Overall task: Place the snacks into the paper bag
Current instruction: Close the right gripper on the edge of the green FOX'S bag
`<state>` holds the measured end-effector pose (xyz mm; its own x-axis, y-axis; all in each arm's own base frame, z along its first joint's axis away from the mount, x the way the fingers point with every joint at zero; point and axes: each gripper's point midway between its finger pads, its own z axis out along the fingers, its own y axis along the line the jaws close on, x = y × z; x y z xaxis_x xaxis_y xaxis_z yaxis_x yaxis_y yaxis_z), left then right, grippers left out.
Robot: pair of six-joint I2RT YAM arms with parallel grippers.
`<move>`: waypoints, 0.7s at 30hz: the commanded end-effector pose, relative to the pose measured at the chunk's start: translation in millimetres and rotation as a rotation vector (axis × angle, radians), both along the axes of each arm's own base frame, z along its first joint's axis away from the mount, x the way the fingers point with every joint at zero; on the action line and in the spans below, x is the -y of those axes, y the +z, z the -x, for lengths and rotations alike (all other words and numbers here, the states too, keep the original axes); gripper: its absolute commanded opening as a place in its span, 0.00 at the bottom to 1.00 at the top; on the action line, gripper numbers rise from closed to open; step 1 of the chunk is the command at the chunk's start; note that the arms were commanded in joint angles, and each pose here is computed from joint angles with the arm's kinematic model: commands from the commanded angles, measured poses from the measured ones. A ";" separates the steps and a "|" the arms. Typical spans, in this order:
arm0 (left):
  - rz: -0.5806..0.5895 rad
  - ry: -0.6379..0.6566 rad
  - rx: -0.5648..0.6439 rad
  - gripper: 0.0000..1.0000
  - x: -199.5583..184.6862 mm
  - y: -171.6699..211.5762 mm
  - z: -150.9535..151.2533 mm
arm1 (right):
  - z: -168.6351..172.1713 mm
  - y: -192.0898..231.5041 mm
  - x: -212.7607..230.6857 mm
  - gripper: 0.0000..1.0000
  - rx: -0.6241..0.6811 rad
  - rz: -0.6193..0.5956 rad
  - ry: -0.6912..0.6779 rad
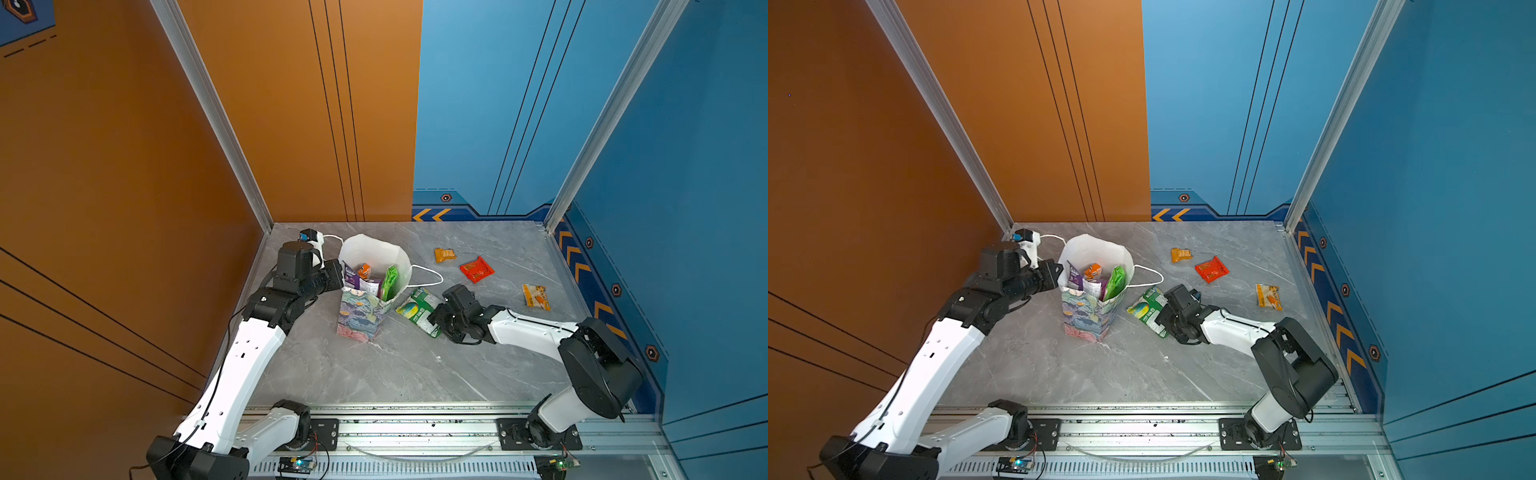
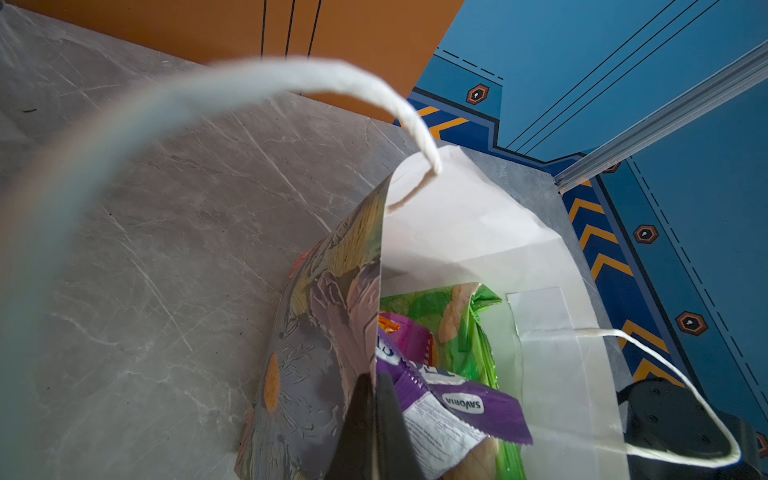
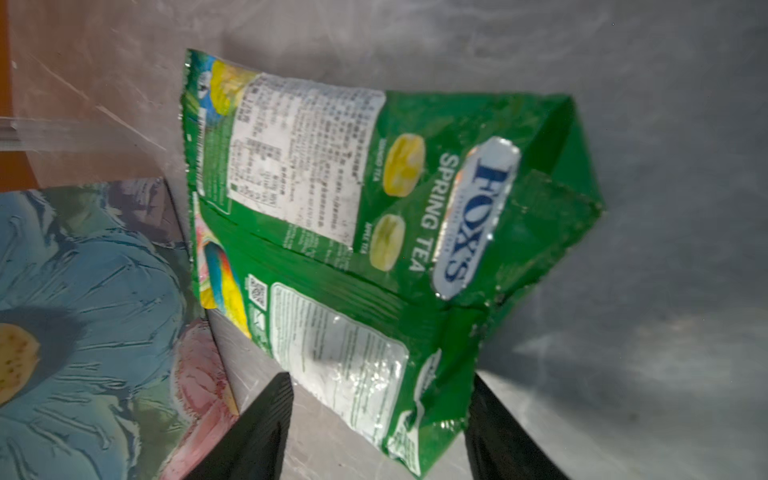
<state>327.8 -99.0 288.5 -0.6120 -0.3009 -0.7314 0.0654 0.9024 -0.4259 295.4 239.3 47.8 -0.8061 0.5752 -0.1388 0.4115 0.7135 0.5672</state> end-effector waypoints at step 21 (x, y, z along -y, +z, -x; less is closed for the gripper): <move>0.030 0.003 0.087 0.00 -0.5 27.0 -5.4 | -21.8 -20.3 14.1 0.00 0.054 -0.076 -0.197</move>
<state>327.8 -99.0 288.5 -0.6125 -0.3074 -0.7283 0.0609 0.9002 -0.4312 321.1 235.9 29.1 -0.6722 0.7358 -0.0823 0.5113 0.5417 0.6672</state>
